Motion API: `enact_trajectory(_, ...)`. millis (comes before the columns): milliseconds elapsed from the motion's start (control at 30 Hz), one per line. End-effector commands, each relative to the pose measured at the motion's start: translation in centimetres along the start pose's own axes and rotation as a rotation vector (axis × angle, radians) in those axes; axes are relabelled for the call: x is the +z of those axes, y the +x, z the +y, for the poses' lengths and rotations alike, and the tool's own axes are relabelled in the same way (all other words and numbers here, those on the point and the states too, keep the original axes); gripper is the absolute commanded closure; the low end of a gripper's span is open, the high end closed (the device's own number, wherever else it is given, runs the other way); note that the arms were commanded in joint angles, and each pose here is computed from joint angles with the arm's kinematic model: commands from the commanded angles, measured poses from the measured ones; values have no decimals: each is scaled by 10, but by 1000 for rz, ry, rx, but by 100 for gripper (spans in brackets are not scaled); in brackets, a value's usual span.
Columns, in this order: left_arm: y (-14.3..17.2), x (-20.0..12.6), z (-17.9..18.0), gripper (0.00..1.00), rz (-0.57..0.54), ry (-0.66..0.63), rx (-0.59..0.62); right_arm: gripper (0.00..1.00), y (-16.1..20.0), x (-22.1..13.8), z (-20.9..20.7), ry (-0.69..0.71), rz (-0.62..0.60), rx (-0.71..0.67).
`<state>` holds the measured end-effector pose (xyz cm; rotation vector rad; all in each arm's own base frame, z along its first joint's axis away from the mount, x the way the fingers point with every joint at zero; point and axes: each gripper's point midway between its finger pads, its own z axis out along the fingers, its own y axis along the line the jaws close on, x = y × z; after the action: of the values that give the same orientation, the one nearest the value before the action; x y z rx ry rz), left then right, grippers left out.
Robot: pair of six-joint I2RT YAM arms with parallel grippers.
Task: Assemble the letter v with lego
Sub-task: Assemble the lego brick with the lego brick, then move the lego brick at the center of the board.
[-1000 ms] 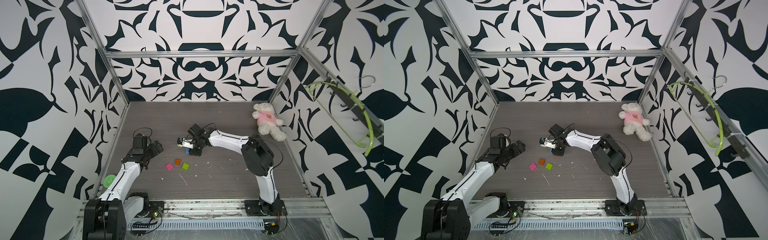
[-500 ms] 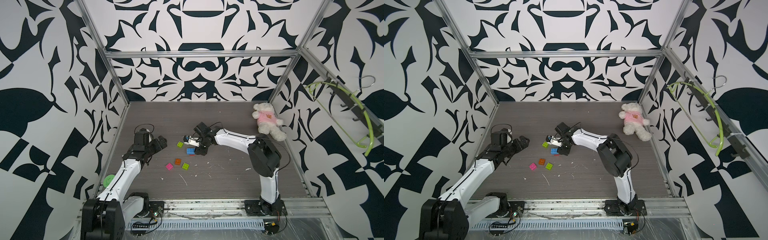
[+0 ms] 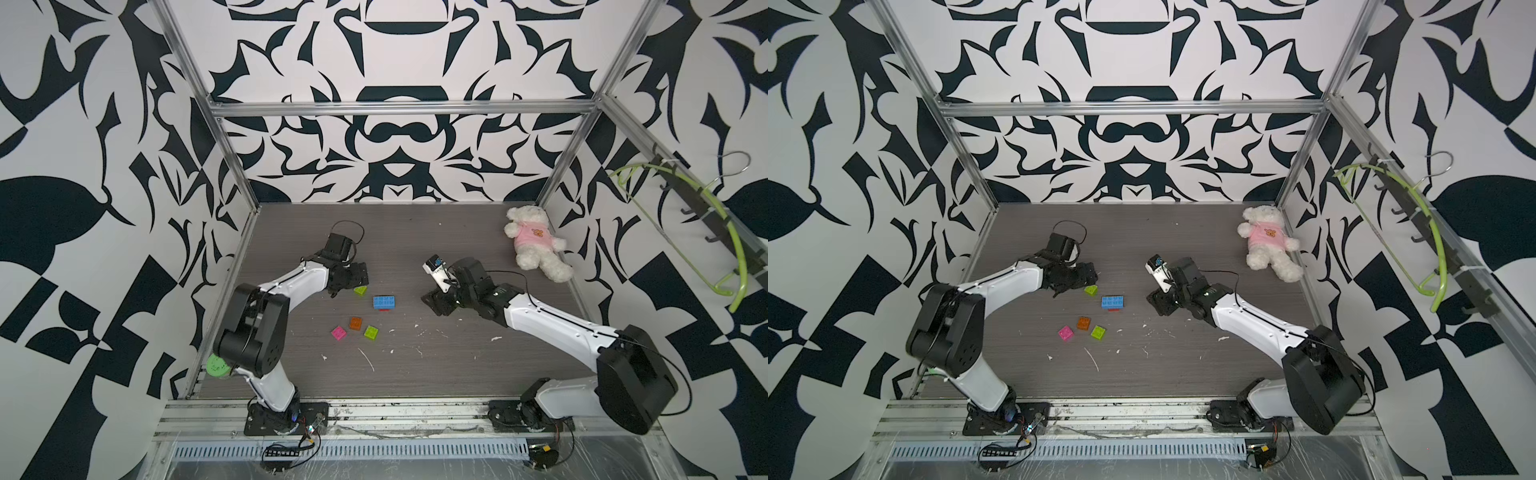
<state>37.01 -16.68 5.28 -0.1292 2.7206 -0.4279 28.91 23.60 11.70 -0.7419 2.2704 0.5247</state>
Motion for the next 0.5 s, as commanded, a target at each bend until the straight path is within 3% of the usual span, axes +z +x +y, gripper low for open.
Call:
enact_trajectory(0, 4, 6, 5, 13, 36, -31, 2, 31, -19, 1, 14, -109, -119, 255)
enact_trajectory(100, 5, 13, 2, 14, 40, -13, -12, 31, -13, 8, 15, -129, -124, 330)
enact_trajectory(167, 9, 18, 5, 22, 57, -42, -8, 31, -9, 11, 9, -101, -131, 367)
enact_trajectory(233, 12, 23, 7, 23, 66, -47, -13, 31, -9, 17, 10, -125, -151, 464)
enact_trajectory(300, 12, 25, 7, 23, 66, -46, -22, 34, -12, 27, 20, -205, -155, 548)
enact_trajectory(467, 16, 25, 1, 34, 51, 10, -45, 37, -16, 60, 42, -351, -165, 725)
